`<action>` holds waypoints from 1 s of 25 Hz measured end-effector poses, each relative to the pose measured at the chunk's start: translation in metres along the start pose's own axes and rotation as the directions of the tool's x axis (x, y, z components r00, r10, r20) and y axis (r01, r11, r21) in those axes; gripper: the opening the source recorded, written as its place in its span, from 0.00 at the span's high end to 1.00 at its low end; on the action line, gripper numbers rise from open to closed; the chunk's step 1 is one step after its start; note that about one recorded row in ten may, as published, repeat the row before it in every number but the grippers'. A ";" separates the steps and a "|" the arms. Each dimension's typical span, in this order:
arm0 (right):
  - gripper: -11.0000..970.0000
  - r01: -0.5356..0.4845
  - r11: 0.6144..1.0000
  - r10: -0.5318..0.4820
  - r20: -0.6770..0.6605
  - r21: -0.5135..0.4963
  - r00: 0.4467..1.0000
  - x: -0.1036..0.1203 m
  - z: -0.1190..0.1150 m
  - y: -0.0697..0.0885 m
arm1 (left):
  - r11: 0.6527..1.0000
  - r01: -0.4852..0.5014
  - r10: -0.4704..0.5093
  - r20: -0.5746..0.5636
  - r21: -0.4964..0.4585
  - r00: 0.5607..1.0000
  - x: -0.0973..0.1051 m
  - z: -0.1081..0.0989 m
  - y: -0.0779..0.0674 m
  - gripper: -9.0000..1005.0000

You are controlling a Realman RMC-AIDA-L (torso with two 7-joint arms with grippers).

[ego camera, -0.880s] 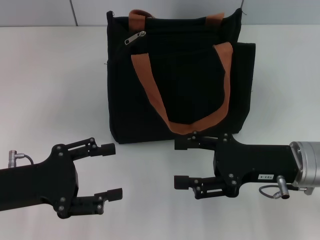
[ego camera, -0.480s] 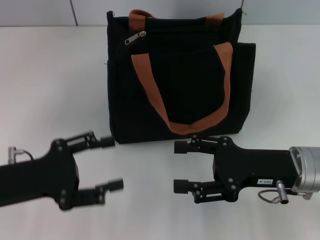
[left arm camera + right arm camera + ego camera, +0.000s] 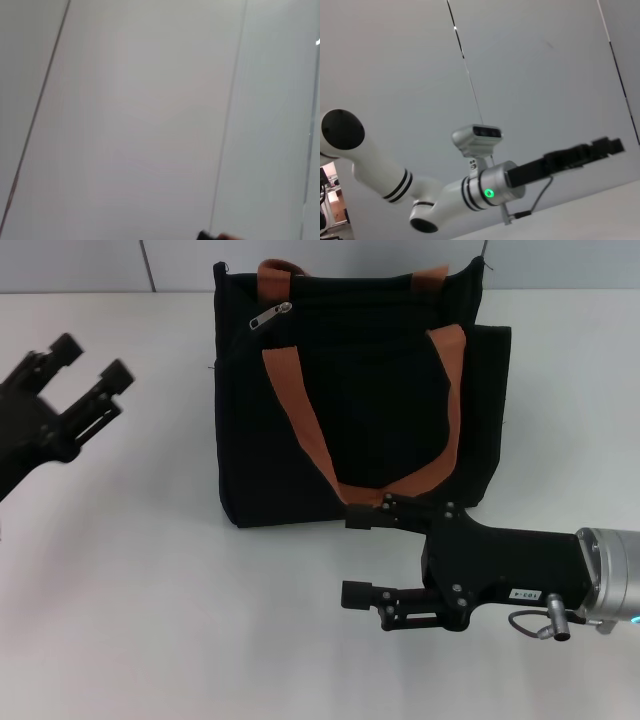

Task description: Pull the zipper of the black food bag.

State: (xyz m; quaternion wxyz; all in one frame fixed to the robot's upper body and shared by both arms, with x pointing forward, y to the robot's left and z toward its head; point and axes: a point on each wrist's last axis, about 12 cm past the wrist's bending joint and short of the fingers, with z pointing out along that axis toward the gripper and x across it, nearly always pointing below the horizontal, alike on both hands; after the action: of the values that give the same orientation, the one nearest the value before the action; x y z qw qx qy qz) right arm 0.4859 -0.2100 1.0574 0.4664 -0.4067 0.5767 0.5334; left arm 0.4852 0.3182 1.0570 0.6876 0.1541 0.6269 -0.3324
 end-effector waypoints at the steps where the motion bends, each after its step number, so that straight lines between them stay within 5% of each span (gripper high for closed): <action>1: 0.15 0.001 1.000 -0.001 -0.001 -0.003 1.000 0.000 0.001 0.000 | 1.000 -0.004 0.004 -0.026 0.001 1.000 0.002 0.005 0.002 0.20; 10: 0.15 0.000 1.000 0.000 0.008 -0.003 1.000 0.004 0.003 0.003 | 0.999 -0.005 0.015 -0.197 0.050 0.980 0.019 0.059 0.001 0.21; 17: 0.15 -0.033 0.999 0.033 0.020 0.003 0.999 0.010 0.001 0.008 | 0.986 -0.027 0.069 -0.253 0.165 0.965 0.022 0.067 -0.008 0.22; 25: 0.15 -0.059 0.998 0.059 0.039 0.008 0.998 0.013 0.002 0.011 | 0.983 -0.109 0.140 -0.225 0.145 0.964 0.016 0.091 -0.002 0.23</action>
State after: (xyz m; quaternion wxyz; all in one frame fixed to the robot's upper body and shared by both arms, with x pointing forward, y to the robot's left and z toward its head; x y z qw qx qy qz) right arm 0.4728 -0.2067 1.0476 0.4634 -0.3770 0.5817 0.5520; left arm 0.5528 0.2550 1.0574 0.6168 0.2763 0.6693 -0.3087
